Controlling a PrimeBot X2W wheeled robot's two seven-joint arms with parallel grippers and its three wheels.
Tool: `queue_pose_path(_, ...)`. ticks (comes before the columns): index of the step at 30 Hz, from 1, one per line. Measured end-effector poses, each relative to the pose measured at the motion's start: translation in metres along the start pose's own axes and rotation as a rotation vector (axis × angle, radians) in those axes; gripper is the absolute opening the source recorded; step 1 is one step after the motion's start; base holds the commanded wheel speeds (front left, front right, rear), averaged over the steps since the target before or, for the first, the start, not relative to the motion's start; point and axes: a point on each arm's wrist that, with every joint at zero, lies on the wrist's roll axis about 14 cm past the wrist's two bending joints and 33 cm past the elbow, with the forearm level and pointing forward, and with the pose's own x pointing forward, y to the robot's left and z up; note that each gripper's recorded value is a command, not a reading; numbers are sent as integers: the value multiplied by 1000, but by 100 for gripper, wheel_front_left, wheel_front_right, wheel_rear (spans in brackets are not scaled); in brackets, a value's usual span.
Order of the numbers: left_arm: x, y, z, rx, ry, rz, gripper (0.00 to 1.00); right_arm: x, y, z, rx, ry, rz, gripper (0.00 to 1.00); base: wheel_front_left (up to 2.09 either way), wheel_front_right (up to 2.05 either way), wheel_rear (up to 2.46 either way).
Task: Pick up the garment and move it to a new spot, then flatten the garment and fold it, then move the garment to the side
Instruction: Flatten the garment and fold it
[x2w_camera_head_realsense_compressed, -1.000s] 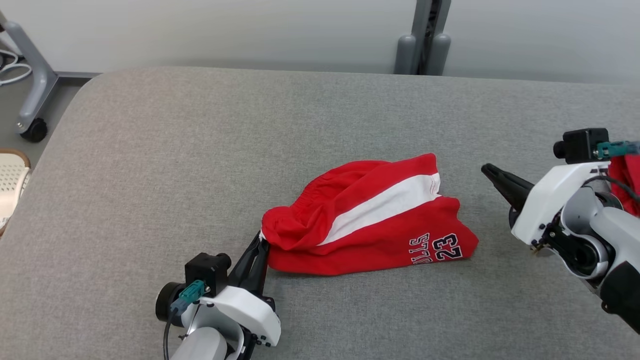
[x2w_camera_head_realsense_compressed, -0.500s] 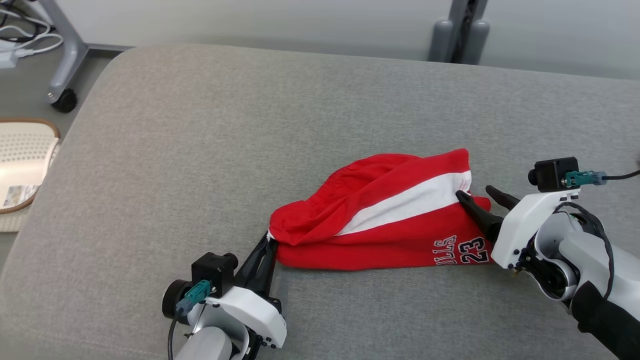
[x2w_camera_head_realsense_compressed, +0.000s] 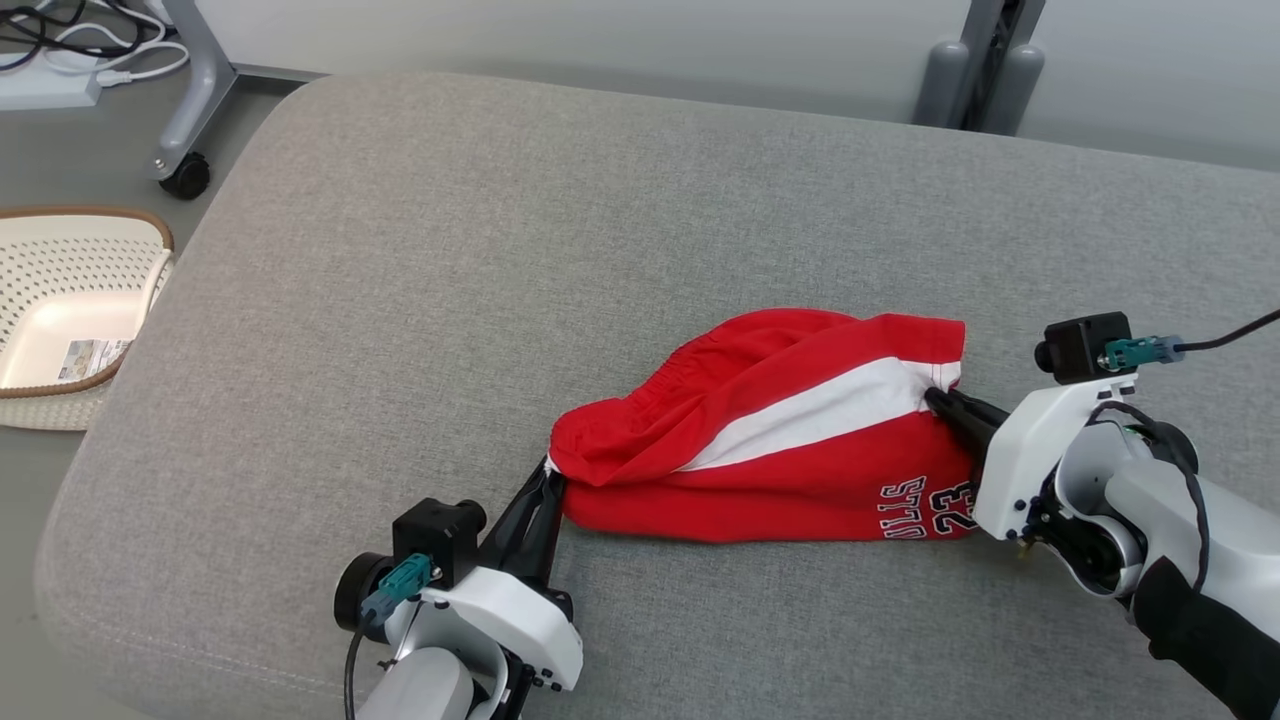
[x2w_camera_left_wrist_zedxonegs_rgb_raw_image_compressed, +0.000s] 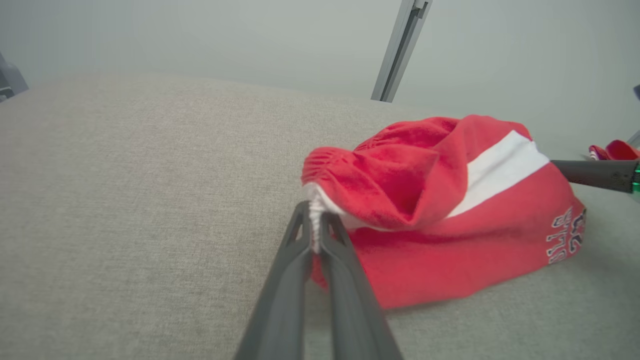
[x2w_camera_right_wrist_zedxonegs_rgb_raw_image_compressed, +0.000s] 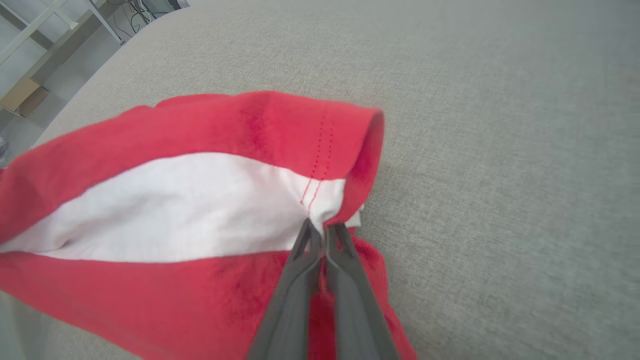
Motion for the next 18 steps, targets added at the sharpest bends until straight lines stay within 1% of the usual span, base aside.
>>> queue_pose_path(4, 2, -4, 4, 0, -12, -10, 0, -8, -5, 10, -20, -42, -9, 0, 0, 0, 0)
queue_pose_path(10, 6, -15, 21, -9, -65, -44, 0, -29, -14, 42, -57, -183, -33, 0, 0, 0, 0)
queue_pose_path(15, 11, -32, 51, 2, -157, -103, 0, -59, -25, 80, -102, -315, -71, 0, 0, 0, 0)
queue_pose_path(18, 17, -46, 83, 20, -246, -156, 0, -81, -32, 103, -122, -387, -104, 0, 0, 0, 0)
